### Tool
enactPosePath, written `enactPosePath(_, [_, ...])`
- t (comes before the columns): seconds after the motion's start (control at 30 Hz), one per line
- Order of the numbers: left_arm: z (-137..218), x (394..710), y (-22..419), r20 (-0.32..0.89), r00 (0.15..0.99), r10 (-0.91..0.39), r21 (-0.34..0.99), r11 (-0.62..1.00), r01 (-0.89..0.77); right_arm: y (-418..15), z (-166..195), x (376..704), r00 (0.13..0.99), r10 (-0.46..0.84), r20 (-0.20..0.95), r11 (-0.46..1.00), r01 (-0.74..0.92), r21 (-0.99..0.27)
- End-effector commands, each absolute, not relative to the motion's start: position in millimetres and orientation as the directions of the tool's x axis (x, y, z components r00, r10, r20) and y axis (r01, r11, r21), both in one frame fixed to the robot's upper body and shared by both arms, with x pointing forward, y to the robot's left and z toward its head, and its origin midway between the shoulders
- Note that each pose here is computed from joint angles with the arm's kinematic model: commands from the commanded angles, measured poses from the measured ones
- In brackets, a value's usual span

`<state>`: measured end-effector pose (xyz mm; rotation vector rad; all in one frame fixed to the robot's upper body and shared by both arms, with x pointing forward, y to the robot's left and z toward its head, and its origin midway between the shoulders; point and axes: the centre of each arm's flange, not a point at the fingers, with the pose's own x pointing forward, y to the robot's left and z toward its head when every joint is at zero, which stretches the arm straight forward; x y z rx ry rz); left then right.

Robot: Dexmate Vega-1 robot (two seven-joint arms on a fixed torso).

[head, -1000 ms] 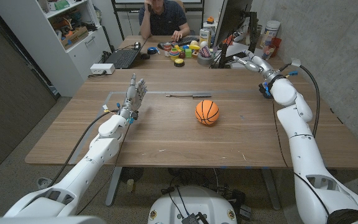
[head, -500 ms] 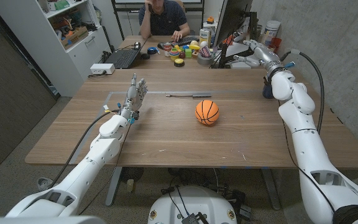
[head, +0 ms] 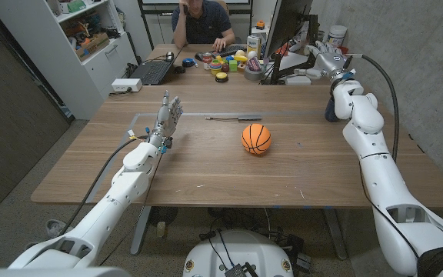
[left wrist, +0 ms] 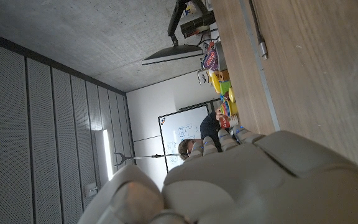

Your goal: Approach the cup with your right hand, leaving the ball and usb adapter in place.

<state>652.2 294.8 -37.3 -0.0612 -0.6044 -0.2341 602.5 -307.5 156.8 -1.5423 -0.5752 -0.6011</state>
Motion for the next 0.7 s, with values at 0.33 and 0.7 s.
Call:
enactPosePath(0.33, [-38.0, 645.3, 299.7, 0.575, 0.798, -0.181, 0.007, 0.976, 0.217, -349.0, 173.0, 631.7, 0.744, -0.247, 0.62, -0.215, 0.582, -0.784])
enactPosePath(0.7, [-39.0, 645.6, 301.2, 0.57, 0.803, -0.176, 0.003, 0.977, 0.212, -365.7, 162.1, 646.1, 0.783, -0.323, 0.531, -0.167, 0.506, -0.846])
